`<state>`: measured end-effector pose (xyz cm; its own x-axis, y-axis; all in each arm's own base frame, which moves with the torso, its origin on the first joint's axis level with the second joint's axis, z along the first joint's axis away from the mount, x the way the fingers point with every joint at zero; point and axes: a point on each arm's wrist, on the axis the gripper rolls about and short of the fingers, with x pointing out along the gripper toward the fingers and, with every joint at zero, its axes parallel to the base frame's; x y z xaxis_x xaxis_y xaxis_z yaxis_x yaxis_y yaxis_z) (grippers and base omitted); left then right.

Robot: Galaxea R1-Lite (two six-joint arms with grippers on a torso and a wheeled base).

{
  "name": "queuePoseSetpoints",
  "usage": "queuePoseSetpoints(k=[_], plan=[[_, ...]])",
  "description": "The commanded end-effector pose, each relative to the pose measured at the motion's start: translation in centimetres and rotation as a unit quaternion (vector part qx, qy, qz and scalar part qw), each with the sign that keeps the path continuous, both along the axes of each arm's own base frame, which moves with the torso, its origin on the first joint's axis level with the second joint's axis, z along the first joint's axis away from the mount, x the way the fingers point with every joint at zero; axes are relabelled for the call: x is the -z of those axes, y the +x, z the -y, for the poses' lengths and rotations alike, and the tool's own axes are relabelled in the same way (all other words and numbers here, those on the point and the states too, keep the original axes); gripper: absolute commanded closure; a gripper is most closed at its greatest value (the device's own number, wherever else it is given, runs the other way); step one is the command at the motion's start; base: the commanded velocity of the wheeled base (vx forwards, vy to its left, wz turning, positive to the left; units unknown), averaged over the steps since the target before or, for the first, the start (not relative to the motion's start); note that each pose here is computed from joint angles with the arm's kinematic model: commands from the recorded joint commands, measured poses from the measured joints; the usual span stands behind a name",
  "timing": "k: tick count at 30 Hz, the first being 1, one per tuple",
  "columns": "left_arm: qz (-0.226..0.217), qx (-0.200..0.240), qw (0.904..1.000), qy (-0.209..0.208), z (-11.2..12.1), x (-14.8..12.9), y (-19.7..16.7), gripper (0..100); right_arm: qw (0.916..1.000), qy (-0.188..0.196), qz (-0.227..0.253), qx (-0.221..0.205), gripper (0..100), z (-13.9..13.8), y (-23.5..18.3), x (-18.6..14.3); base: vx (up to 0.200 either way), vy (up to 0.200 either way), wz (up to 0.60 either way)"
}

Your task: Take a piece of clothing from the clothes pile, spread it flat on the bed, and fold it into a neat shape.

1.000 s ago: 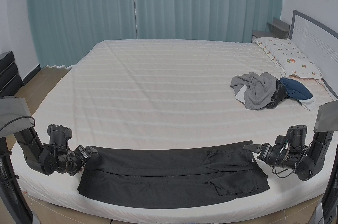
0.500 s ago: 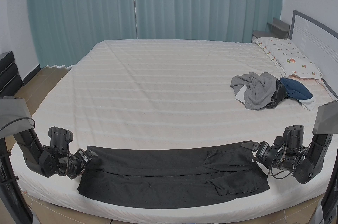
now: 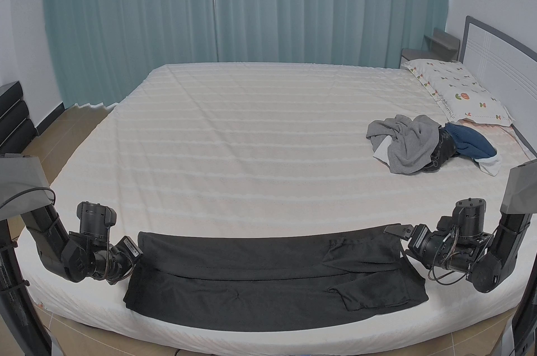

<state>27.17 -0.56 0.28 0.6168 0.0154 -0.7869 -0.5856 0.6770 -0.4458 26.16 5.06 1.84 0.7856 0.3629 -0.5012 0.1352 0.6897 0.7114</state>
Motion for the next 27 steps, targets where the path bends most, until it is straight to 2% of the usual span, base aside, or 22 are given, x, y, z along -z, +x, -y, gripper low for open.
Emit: queuePoseSetpoints(k=[1, 8, 15, 23, 27], plan=[[0.008, -0.003, 1.0, 0.004, -0.1, -0.2, 0.1, 100, 1.0, 0.003, 0.0, -0.009, 0, -0.5, -0.2, -0.1, 0.0, 0.0, 0.0], [0.045, -0.005, 0.999, 0.0, 0.0, -2.1, -0.1, 100, 0.9995, 0.022, -0.02, -0.003, 0, -1.2, -0.1, 0.0, 0.0, 0.0, 0.0], [0.064, -0.017, 0.9977, -0.012, 0.1, -3.0, -0.1, 100, 0.9969, 0.033, -0.065, 0.029, 0, -2.8, 0.8, -0.5, 0.0, 0.0, 0.0], [0.105, -0.043, 0.9928, -0.039, 0.1, -3.6, 0.5, 100, 0.9951, 0.027, -0.091, 0.029, 0, -3.1, 0.9, -0.4, 0.0, 0.0, 0.0], [0.111, -0.043, 0.992, -0.04, 0.1, -3.7, 0.5, 100, 0.9949, 0.03, -0.092, 0.03, 0, -3.1, 0.7, -1.3, 0.0, 0.0, 0.0]])
